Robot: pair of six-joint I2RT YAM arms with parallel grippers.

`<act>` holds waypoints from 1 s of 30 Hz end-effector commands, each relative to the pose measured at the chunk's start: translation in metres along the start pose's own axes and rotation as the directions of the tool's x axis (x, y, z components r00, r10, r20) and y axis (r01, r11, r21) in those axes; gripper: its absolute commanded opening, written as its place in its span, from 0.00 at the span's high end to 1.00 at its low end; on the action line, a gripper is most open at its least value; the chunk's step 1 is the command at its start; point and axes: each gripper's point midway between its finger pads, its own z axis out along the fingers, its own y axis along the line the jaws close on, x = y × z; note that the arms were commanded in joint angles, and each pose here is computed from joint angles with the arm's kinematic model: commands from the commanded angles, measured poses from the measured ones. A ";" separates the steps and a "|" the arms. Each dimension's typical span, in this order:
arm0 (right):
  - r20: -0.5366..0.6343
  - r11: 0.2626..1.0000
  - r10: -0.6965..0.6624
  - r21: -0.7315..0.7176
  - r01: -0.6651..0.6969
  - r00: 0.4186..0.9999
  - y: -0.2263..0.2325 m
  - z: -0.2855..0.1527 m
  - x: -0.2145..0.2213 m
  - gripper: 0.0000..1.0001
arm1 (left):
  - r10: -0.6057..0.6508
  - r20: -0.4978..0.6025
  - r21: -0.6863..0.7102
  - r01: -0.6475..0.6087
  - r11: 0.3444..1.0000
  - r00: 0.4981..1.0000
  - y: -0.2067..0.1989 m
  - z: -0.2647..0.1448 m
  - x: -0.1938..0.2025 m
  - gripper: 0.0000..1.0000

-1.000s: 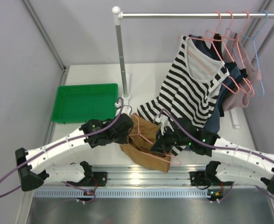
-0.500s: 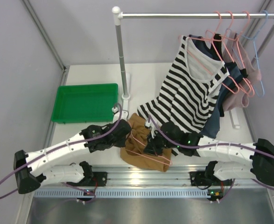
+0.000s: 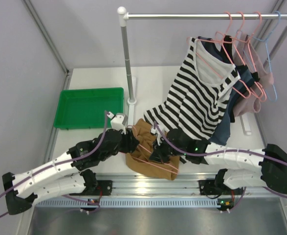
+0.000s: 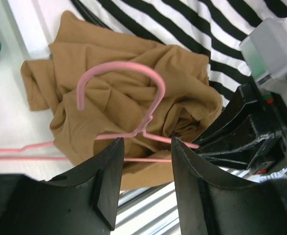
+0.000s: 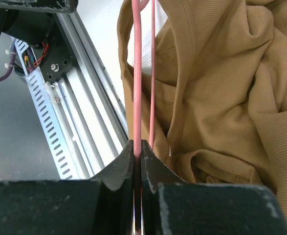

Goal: Place the tank top on the hanger

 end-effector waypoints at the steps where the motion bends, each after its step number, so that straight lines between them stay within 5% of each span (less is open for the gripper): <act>1: 0.095 0.998 -0.049 -0.046 0.053 0.994 0.017 0.004 -0.029 1.00 | -0.008 0.108 0.089 -0.002 0.996 0.994 -0.021 0.011 -0.020 0.51; 14: 0.090 0.999 -0.039 -0.033 0.042 0.995 0.021 0.007 -0.032 1.00 | 0.005 0.197 0.027 -0.011 1.000 0.980 -0.008 0.037 -0.021 0.53; 18: 0.094 0.999 -0.031 -0.025 0.034 0.995 0.022 0.008 -0.034 1.00 | 0.020 0.183 0.016 -0.023 1.000 0.983 -0.005 0.042 -0.014 0.62; 26: 0.082 0.998 0.017 0.056 -0.022 0.997 0.015 0.004 -0.036 1.00 | 0.058 0.183 0.016 -0.061 0.998 0.981 0.002 0.039 -0.008 1.00; 30: 0.067 0.989 0.057 0.135 -0.066 0.996 0.005 -0.003 -0.034 0.73 | 0.084 0.178 0.038 -0.092 0.995 0.980 0.002 0.036 -0.005 1.00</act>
